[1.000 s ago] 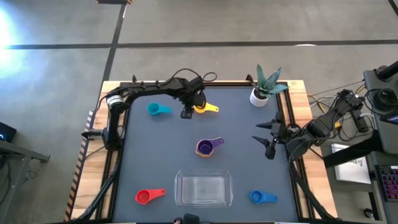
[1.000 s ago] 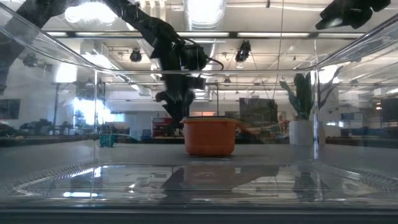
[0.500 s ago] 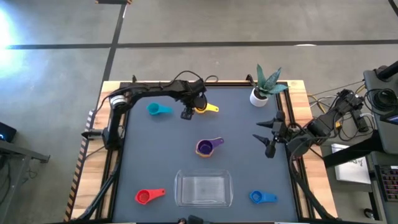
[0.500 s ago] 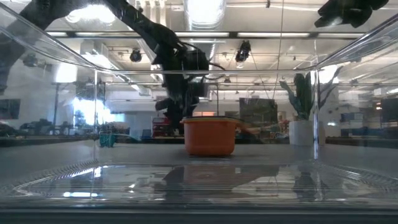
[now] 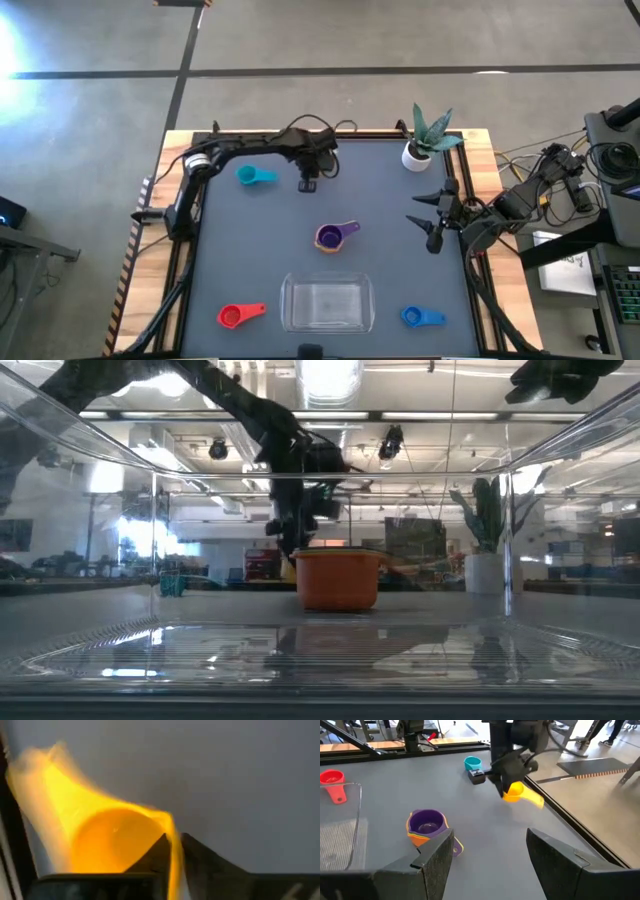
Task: Nest measuring cups in basket
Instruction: Stack the yellow measuring cup on the violet measuring cup
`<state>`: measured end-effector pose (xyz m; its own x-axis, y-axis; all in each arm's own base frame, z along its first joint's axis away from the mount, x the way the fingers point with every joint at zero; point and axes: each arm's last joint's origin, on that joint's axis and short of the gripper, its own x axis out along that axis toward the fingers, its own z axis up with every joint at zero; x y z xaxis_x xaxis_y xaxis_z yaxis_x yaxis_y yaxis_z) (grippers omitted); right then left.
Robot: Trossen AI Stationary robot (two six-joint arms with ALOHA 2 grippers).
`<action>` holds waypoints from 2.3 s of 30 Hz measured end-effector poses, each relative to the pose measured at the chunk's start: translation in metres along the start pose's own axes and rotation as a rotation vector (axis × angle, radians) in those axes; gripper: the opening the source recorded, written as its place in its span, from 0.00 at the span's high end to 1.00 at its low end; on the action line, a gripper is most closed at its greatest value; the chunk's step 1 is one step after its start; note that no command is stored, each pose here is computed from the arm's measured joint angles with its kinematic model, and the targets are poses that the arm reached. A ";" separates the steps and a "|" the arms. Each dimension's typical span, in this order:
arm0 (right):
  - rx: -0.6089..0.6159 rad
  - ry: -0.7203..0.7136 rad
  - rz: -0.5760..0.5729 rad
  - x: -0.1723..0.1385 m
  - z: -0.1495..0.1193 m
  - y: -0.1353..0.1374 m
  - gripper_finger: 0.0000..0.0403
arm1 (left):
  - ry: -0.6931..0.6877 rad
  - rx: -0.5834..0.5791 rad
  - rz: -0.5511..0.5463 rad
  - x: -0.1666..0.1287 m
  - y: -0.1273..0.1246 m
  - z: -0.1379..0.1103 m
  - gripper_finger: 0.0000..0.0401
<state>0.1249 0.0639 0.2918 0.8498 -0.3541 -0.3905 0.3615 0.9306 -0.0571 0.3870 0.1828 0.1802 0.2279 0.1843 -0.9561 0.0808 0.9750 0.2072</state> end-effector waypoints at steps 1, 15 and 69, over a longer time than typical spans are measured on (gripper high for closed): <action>0.000 -0.002 -0.003 0.000 0.000 0.000 0.41 | 0.001 -0.030 -0.001 -0.005 0.002 0.002 0.97; 0.061 0.002 -0.008 0.001 -0.003 0.000 0.41 | -0.067 -0.161 -0.076 -0.108 -0.098 0.072 1.00; 0.220 0.041 0.028 0.014 -0.027 0.006 0.41 | -0.296 0.105 -0.203 -0.062 -0.225 0.033 0.87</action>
<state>0.1284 0.0676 0.2611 0.8460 -0.3203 -0.4262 0.4169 0.8957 0.1543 0.3864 -0.0516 0.1992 0.4663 -0.0707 -0.8818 0.2486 0.9671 0.0540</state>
